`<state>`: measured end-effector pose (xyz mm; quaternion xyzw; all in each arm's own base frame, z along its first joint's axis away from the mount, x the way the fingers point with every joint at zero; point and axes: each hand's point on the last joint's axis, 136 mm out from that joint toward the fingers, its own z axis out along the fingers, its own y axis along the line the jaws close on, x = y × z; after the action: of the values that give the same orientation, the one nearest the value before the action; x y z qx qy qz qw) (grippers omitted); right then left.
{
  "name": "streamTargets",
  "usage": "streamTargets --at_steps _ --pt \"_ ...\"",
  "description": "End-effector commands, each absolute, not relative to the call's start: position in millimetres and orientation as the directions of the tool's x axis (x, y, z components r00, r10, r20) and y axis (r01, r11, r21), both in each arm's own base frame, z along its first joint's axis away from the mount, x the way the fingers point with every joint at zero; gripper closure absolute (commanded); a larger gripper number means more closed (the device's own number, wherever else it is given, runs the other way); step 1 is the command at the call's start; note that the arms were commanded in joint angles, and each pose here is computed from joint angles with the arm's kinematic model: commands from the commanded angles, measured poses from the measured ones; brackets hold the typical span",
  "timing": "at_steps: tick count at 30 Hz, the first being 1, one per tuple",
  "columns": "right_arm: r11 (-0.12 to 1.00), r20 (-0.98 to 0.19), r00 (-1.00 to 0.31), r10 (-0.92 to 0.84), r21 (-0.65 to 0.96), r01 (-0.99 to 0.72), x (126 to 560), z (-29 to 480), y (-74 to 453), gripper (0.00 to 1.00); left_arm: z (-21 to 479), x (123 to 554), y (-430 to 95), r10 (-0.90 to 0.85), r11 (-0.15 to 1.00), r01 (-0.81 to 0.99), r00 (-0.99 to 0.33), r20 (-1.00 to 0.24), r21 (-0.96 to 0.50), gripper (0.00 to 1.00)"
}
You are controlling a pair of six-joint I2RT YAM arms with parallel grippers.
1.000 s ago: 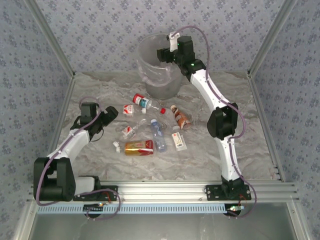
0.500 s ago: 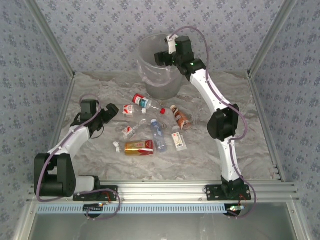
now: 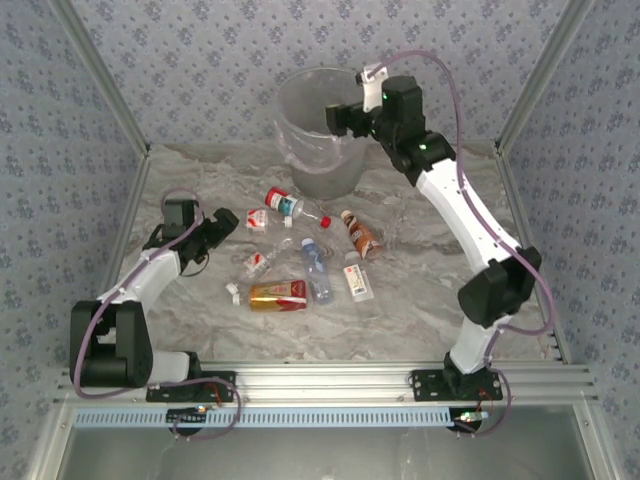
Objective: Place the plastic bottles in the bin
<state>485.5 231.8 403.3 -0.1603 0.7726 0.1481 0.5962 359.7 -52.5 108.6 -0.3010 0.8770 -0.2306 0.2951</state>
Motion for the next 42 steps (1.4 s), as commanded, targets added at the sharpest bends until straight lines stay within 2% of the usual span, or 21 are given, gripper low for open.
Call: streamTargets --at_steps 1,9,12,15,19,26,33,38,42 --pt "0.936 -0.972 -0.235 -0.018 0.066 -0.345 469.9 396.8 210.1 0.00 112.5 364.0 -57.6 -0.674 0.698 -0.400 -0.647 -0.356 -0.594 0.01" --pt "0.976 -0.956 -0.281 0.083 0.135 -0.172 421.1 353.8 157.2 0.00 102.9 360.6 -61.6 -0.716 0.659 -0.486 -0.638 -0.282 -0.573 0.01" --pt "0.980 -0.945 -0.300 0.131 0.168 -0.102 407.9 338.8 139.1 0.00 97.7 358.6 -50.2 -0.780 0.605 -0.576 -0.566 -0.266 -0.550 0.01" --pt "0.982 -0.932 -0.324 0.166 0.186 -0.031 396.3 320.4 122.0 0.00 91.2 356.1 -34.8 -0.864 0.499 -0.692 -0.446 -0.235 -0.521 0.01" --pt "0.983 -0.936 -0.301 0.185 0.176 0.055 386.4 319.5 97.0 0.00 93.2 368.6 -33.6 -0.911 0.408 -0.737 -0.364 -0.192 -0.539 0.01" --pt "0.976 -0.936 -0.278 0.218 0.209 0.063 371.1 323.6 78.7 0.00 95.3 400.8 -36.7 -0.943 0.329 -0.773 -0.297 -0.149 -0.543 0.00" --pt "0.966 -0.931 -0.258 0.258 0.241 0.096 355.3 319.2 62.3 0.00 85.4 414.0 -24.4 -0.981 0.192 -0.856 -0.146 -0.131 -0.480 0.00" --pt "0.961 -0.917 -0.290 0.274 0.249 0.122 348.3 313.5 54.2 0.00 76.7 426.9 -28.5 -0.987 0.157 -0.874 -0.124 -0.102 -0.460 0.01" --pt "0.954 -0.915 -0.273 0.295 0.265 0.143 344.5 314.3 45.4 0.00 73.2 429.9 -31.5 -0.984 0.165 -0.888 -0.119 -0.130 -0.429 0.01"
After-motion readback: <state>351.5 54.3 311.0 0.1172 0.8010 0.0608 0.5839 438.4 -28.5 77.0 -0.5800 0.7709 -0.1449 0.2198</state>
